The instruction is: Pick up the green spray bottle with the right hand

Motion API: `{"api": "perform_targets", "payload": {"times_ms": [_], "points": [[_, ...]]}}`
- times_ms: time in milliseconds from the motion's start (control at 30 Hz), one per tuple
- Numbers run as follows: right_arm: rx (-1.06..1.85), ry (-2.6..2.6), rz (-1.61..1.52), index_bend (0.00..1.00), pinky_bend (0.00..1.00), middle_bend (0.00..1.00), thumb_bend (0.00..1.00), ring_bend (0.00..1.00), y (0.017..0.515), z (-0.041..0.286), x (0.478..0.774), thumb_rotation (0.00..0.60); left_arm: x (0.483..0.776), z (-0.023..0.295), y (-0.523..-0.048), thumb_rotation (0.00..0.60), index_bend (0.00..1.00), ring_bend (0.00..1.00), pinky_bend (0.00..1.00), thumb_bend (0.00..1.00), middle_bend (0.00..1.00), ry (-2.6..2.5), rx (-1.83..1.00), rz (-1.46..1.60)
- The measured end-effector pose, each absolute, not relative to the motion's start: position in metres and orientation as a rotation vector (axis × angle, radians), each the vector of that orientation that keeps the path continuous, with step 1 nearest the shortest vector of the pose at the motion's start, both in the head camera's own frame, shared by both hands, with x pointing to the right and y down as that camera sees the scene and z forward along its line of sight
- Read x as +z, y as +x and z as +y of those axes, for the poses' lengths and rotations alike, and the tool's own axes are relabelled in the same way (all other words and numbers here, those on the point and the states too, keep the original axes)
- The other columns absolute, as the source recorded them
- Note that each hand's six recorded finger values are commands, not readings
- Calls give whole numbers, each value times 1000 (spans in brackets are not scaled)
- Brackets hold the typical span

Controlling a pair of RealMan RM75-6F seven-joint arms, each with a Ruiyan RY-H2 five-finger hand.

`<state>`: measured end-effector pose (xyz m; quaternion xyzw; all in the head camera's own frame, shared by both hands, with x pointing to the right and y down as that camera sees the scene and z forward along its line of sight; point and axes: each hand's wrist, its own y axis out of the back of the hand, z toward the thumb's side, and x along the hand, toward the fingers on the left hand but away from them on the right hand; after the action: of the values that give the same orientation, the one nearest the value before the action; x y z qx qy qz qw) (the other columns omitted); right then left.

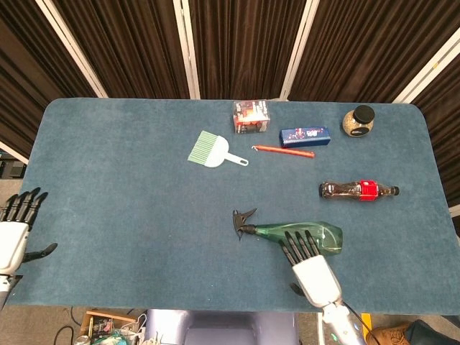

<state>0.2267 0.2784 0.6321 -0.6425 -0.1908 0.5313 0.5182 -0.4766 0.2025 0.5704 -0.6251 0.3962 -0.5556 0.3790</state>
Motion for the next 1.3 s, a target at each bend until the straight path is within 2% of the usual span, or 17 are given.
{"api": "perform_targets", "payload": {"times_ms": [267, 933, 1033, 1200, 1300], "points": [[1277, -1493, -462, 0, 25, 0, 245, 0, 217, 249, 644, 600, 570, 201, -482, 600, 0, 0, 0, 14, 0, -1580, -1441, 1027], [1370, -1396, -252, 186, 19, 0, 298, 0, 188, 217, 700, 600, 576, 197, -491, 600, 0, 0, 0, 15, 0, -1571, -1495, 1044], [1380, -1397, -240, 298, 19, 0, 335, 0, 183, 215, 707, 600, 578, 196, -492, 600, 0, 0, 0, 15, 0, -1574, -1499, 1043], [1390, -1380, -222, 637, 33, 2, 486, 0, 179, 211, 713, 600, 580, 195, -494, 600, 0, 0, 0, 15, 0, -1575, -1513, 1044], [1393, -1356, -227, 791, 87, 60, 547, 0, 178, 208, 715, 600, 580, 194, -494, 600, 0, 0, 0, 16, 0, -1578, -1516, 1043]]}}
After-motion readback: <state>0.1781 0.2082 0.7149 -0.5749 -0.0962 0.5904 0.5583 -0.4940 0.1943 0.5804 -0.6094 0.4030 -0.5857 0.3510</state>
